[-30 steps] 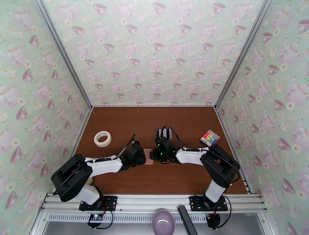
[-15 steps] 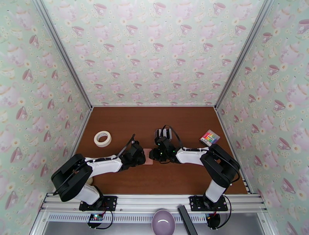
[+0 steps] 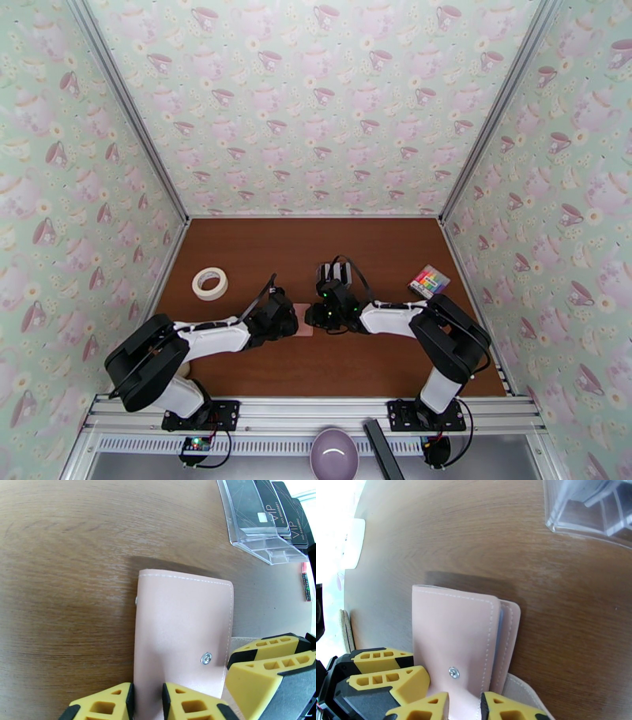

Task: Put the credit cards into the card holder

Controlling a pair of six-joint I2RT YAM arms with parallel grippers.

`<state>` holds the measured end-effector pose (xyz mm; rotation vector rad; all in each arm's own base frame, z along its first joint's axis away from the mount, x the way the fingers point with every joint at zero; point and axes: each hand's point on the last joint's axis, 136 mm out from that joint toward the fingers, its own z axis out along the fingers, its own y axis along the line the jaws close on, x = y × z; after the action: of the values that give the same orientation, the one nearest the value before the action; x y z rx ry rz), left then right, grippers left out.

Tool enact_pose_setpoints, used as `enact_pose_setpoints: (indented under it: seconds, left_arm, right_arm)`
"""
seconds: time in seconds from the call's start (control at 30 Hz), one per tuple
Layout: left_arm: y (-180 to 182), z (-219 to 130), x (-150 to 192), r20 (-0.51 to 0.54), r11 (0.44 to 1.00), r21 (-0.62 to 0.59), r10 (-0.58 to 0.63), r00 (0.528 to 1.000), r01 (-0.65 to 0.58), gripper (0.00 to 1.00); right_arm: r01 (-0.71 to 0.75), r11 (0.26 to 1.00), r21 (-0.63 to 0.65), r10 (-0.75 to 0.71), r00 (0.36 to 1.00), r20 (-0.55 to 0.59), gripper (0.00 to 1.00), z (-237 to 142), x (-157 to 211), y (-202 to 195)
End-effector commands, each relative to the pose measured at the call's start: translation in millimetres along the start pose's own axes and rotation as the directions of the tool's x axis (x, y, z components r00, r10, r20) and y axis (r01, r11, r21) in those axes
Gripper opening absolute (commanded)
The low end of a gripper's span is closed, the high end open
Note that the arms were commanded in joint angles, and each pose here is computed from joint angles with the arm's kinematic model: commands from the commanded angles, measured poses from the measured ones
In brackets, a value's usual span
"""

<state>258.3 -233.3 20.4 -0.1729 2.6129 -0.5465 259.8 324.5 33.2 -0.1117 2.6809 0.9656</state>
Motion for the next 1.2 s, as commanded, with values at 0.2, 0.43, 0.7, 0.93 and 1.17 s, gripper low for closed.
enact_pose_setpoints:
  seconds: [0.2, 0.43, 0.7, 0.93, 1.17]
  left_arm:
    - [3, -1, 6, -0.023, 1.000, 0.003, -0.018, 1.000, 0.018, 0.27]
    - [1, 1, 7, -0.033, 1.000, 0.008, -0.016, 0.999, 0.016, 0.27]
    - [-2, 4, 8, -0.043, 1.000, 0.017, -0.016, 0.999, 0.017, 0.28]
    - [-6, 1, 6, -0.040, 0.999, 0.029, -0.013, 0.999, 0.014, 0.28]
    - [-11, -10, 0, -0.020, 0.999, 0.050, -0.013, 1.000, 0.014, 0.54]
  right_arm:
    - [-0.010, 0.999, 0.031, 0.010, 1.000, -0.001, 0.29, -5, 2, -7]
    - [-0.011, 1.000, -0.010, 0.011, 1.000, -0.010, 0.29, -2, 1, 2]
    - [-0.010, 1.000, -0.029, 0.009, 1.000, -0.025, 0.29, 2, 1, 5]
    - [-0.014, 0.998, -0.063, 0.013, 1.000, -0.015, 0.29, -2, -2, 14]
    - [-0.016, 0.994, -0.110, 0.018, 1.000, 0.013, 0.29, -17, -9, 30]
